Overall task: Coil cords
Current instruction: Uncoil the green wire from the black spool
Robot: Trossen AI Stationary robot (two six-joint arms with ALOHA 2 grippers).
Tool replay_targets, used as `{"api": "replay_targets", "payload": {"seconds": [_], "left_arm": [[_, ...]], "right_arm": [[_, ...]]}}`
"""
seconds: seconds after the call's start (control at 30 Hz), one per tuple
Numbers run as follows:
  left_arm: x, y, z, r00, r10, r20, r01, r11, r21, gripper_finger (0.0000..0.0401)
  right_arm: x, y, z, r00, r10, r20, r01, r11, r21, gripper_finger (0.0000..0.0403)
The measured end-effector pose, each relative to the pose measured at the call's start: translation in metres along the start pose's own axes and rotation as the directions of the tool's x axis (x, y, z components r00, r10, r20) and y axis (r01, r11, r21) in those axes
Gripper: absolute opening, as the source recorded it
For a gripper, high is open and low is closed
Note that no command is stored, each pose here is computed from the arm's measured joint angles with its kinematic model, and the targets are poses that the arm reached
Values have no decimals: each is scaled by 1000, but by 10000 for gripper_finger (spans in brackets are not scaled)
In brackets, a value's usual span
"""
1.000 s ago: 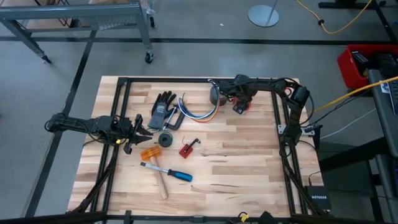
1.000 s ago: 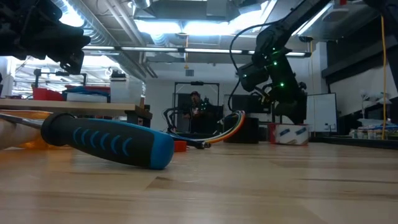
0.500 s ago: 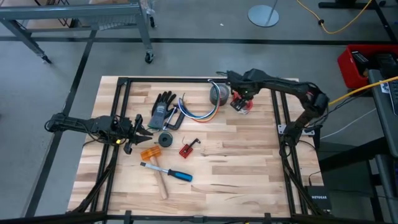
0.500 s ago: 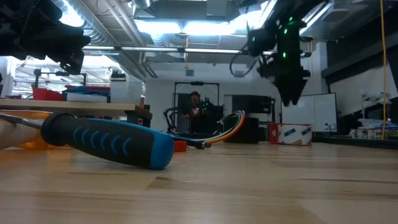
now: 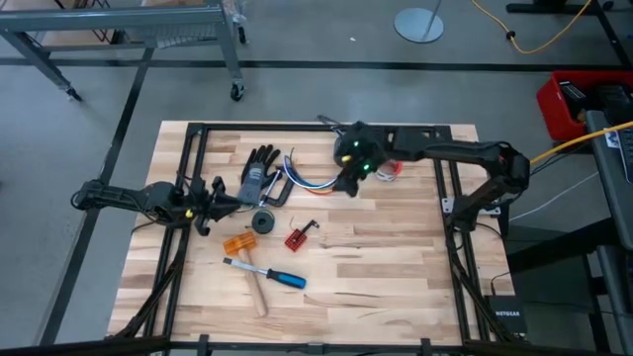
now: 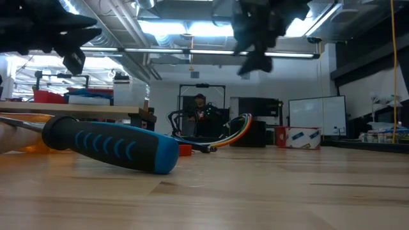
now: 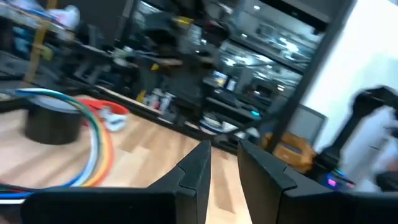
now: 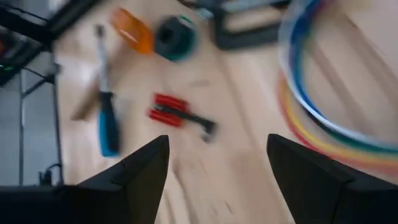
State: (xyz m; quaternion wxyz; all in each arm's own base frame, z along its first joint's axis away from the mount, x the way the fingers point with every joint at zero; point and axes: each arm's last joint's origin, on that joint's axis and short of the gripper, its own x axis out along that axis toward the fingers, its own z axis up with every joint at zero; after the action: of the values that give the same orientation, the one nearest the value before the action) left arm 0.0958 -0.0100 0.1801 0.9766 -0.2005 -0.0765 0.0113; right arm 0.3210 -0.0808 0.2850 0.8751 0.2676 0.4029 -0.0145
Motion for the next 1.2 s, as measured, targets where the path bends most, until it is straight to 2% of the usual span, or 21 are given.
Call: {"api": "replay_targets", "payload": {"seconds": [0.17, 0.23, 0.33, 0.53, 0.77, 0.97, 1.1, 1.2], "left_arm": [[0, 5, -8, 993, 97, -68, -97, 995, -1, 72], [1, 6, -11, 989, 109, -101, -114, 993, -38, 72], [4, 8, -16, 979, 146, -142, -168, 973, -156, 72], [11, 14, -31, 930, 261, -259, -329, 905, -269, 70], [15, 22, -53, 823, 370, -431, -520, 797, -308, 34], [15, 27, -65, 755, 417, -507, -611, 729, -310, 8], [15, 27, -67, 739, 419, -527, -623, 723, -299, 8], [15, 27, -68, 739, 404, -538, -612, 736, -289, 25]], "right_arm": [[27, 26, 2, 996, 82, 44, -78, 993, -89, 276], [38, 27, 0, 996, 88, 32, -84, 991, -105, 276], [50, 24, -2, 997, 81, 4, -80, 990, -112, 276], [68, 15, -6, 997, 58, -44, -62, 994, -89, 276], [77, 12, -7, 998, 45, -50, -50, 995, -87, 276], [77, 13, -2, 998, 56, -1, -56, 993, -106, 276], [77, 14, -1, 998, 62, 11, -60, 992, -111, 276], [77, 14, -1, 998, 62, 12, -60, 992, -112, 276]]}}
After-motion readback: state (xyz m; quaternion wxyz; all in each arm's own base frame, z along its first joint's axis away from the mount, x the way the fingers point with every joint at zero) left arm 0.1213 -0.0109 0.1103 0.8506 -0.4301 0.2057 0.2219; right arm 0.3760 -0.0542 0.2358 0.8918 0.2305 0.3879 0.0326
